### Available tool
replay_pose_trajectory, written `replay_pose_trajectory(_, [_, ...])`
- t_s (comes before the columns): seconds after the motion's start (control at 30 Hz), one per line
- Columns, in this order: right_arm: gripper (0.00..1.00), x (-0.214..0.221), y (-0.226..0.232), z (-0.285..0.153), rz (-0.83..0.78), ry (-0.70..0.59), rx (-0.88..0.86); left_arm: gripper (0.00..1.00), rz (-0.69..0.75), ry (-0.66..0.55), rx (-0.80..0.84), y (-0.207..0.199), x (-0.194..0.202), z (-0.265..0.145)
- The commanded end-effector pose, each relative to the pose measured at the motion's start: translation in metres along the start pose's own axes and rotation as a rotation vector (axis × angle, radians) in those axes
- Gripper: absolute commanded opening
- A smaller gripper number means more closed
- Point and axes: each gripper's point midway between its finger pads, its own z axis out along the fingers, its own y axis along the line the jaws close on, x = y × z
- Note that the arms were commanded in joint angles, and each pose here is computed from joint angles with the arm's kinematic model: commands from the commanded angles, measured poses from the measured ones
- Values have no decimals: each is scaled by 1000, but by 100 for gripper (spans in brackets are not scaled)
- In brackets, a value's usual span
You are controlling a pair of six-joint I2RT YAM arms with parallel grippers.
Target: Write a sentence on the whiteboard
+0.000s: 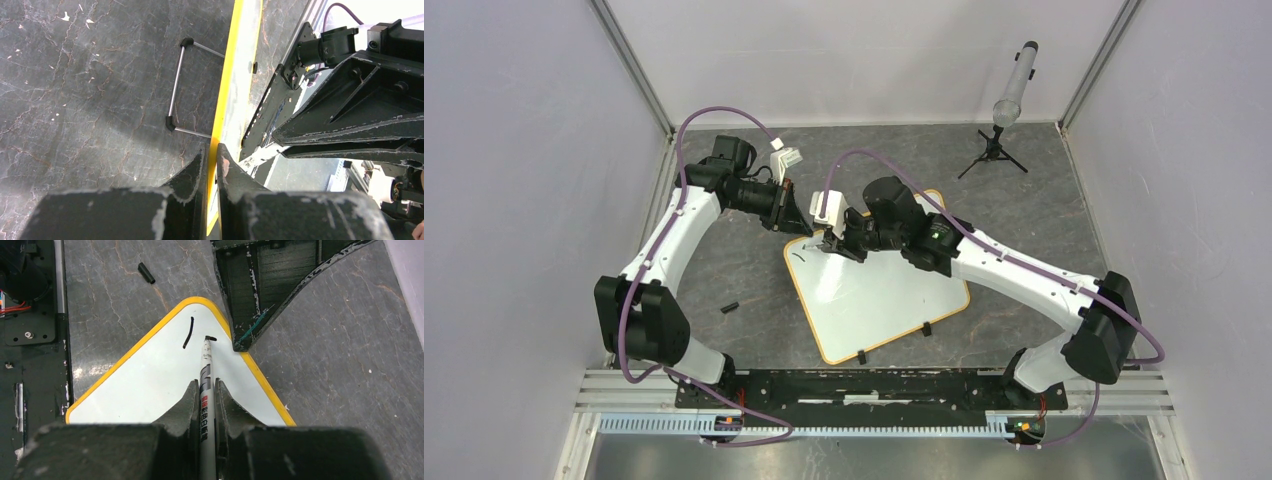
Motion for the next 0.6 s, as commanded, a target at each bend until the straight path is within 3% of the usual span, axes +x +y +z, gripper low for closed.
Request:
replay_pose_trajectory(0.0, [0, -6, 5, 1, 5, -20, -17, 2, 32, -7, 47, -12, -1, -1])
replay_pose_trajectory(0.57, [0, 1, 18, 4, -3, -4, -46, 2, 29, -4, 42, -11, -1, -1])
